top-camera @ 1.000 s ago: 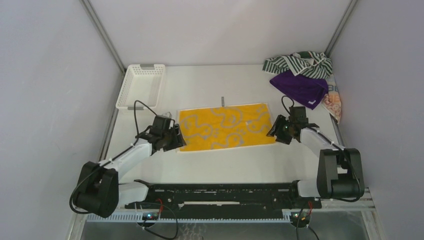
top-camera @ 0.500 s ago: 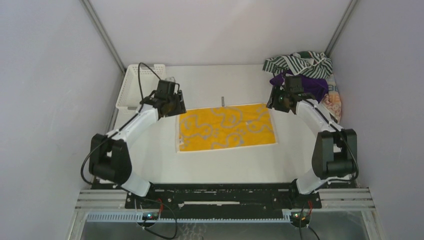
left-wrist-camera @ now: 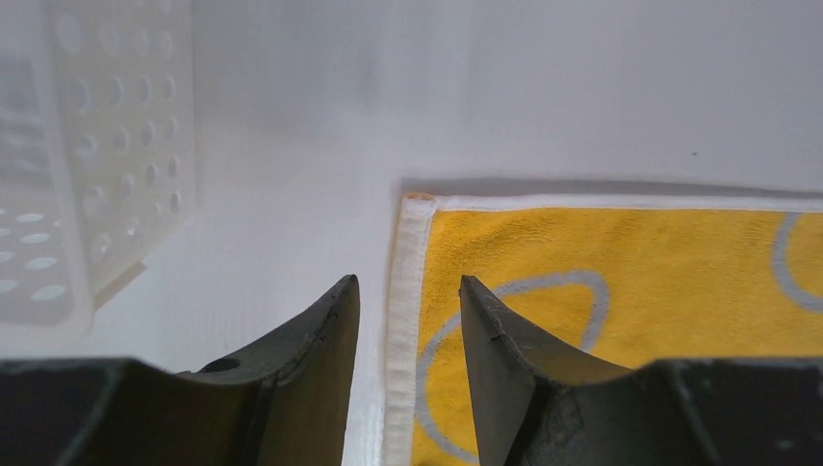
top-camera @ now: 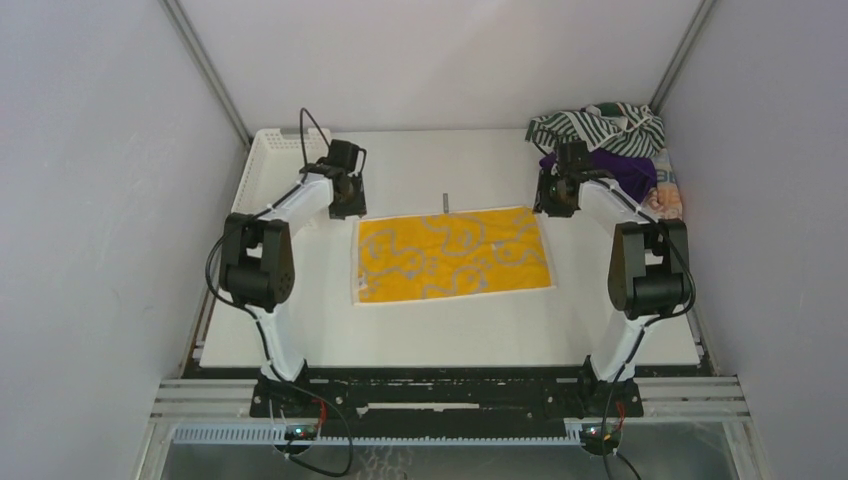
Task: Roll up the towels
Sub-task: Fold the towel at the center of the board.
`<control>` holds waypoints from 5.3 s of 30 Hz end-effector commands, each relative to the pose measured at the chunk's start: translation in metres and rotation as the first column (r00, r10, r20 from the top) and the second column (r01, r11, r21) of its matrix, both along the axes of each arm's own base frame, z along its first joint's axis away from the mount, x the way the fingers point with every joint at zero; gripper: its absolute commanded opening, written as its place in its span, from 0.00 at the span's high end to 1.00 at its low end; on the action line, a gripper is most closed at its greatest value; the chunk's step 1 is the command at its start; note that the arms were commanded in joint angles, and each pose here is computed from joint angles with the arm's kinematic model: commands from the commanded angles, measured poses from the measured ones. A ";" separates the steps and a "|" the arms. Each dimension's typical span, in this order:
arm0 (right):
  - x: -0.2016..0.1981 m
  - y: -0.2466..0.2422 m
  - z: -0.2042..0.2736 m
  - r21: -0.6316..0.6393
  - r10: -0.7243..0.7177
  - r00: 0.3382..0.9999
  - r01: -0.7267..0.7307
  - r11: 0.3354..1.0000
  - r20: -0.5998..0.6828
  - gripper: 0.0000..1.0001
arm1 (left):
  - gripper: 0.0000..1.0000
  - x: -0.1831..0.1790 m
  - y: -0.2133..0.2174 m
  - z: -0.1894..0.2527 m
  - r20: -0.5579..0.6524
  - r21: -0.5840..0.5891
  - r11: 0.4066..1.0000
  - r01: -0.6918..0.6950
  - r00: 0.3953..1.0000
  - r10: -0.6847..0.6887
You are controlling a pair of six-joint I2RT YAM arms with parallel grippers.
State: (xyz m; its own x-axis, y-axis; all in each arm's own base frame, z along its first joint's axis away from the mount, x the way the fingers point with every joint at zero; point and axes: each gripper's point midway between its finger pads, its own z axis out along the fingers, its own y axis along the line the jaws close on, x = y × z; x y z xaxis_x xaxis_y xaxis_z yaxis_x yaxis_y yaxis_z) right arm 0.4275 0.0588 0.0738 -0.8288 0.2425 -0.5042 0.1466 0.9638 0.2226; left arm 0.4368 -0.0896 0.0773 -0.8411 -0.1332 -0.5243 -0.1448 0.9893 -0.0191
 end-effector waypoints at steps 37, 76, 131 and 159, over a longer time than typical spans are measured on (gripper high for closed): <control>0.026 0.022 -0.012 -0.078 0.100 0.995 -0.098 0.992 0.016 0.57 | 0.65 0.019 0.000 -0.049 -0.140 -0.036 0.999 0.040 0.989 -0.044; 0.054 0.003 -0.065 -0.169 0.039 0.978 -0.074 0.983 -0.203 0.62 | 0.78 0.010 -0.002 -0.059 -0.187 -0.047 0.997 0.056 0.980 -0.064; 0.055 -0.007 -0.045 -0.175 0.102 0.976 -0.136 0.975 -0.193 1.00 | 1.00 0.019 -0.001 -0.037 -0.127 -0.037 0.996 0.076 0.989 -0.080; 0.032 -0.011 0.040 -0.103 -0.001 0.997 0.009 0.995 0.079 1.00 | 1.00 0.001 0.007 0.028 0.083 -0.046 0.997 0.069 0.994 -0.065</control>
State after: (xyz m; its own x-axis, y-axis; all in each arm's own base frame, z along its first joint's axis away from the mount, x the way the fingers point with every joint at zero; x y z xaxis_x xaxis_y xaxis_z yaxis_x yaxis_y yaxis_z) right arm 0.4640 0.0503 0.0793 -0.8424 0.1532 -0.5166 0.1147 0.9877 0.1059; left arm 0.4492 -0.0913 0.0840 -0.8379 -0.0959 -0.5373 -0.0624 0.9948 -0.0803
